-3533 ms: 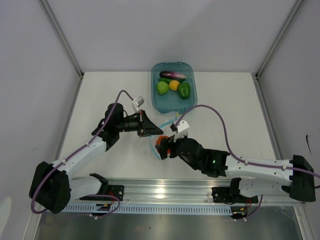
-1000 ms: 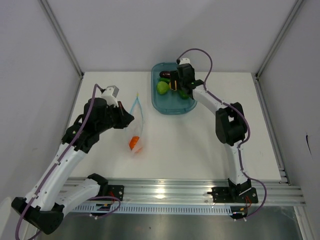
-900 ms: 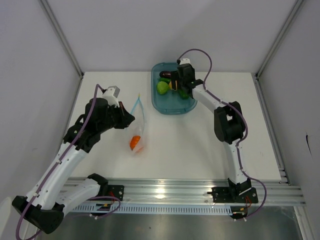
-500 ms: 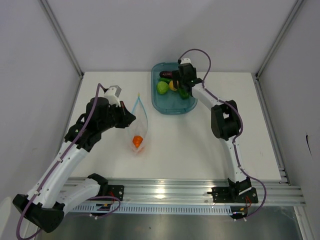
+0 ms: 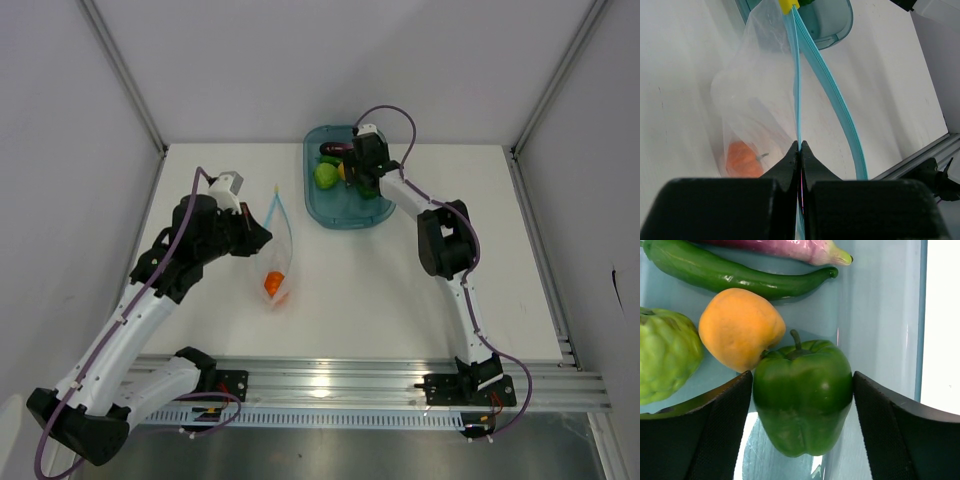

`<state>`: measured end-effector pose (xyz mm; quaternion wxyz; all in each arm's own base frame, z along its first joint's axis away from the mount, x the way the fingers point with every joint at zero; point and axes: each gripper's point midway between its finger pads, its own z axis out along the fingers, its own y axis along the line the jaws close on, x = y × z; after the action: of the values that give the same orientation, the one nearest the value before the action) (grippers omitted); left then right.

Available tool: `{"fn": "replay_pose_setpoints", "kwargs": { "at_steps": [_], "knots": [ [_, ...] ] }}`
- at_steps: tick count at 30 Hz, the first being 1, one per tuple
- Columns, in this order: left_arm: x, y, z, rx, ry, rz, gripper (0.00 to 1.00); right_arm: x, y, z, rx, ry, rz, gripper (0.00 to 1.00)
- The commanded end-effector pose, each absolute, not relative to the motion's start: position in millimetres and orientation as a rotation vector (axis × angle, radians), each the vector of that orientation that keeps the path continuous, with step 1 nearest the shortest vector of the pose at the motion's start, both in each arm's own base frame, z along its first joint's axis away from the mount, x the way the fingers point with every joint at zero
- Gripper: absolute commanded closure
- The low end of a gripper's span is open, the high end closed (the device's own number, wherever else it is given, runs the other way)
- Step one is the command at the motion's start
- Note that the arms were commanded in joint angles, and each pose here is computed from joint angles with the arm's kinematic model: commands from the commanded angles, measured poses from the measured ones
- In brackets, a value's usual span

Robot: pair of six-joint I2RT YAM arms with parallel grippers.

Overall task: Place the food in the zip-top bag and seal the zipper
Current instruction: Pick up the fake vegetable from the bin.

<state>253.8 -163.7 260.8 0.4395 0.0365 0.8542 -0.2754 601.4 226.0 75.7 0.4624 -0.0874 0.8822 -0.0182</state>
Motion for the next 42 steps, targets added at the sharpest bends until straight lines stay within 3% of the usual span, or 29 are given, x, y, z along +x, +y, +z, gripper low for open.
{"fn": "replay_pose_setpoints", "kwargs": {
  "at_steps": [1, 3, 6, 11, 12, 15, 22, 29, 42],
  "knots": [
    [258, -165, 266, 0.121, 2.090, -0.693, 0.99, 609, 230, 87, -0.191, 2.136, -0.048, 0.19],
    [259, -166, 267, 0.123, 2.088, -0.701, 1.00, 609, 230, 86, -0.187, 2.137, -0.044, 0.23],
    [259, -170, 260, 0.124, 2.110, -0.721, 1.00, 609, 233, 91, -0.186, 2.132, -0.027, 0.41],
    [259, -177, 254, 0.131, 2.140, -0.757, 0.99, 609, 233, 107, -0.171, 2.112, -0.012, 0.56],
    [259, -178, 255, 0.134, 2.139, -0.762, 1.00, 608, 233, 109, -0.169, 2.112, -0.008, 0.63],
    [259, -179, 252, 0.135, 2.148, -0.774, 0.99, 604, 233, 124, -0.160, 2.103, 0.008, 0.69],
    [254, -187, 251, 0.151, 2.168, -0.831, 0.99, 581, 236, 184, -0.117, 2.048, 0.081, 0.79],
    [248, -192, 251, 0.171, 2.185, -0.881, 0.99, 521, 259, 262, -0.141, 1.956, 0.158, 0.84],
    [242, -207, 254, 0.226, 2.198, -1.004, 1.00, 306, 338, 371, -0.307, 1.686, 0.643, 0.84]
  ]
}}
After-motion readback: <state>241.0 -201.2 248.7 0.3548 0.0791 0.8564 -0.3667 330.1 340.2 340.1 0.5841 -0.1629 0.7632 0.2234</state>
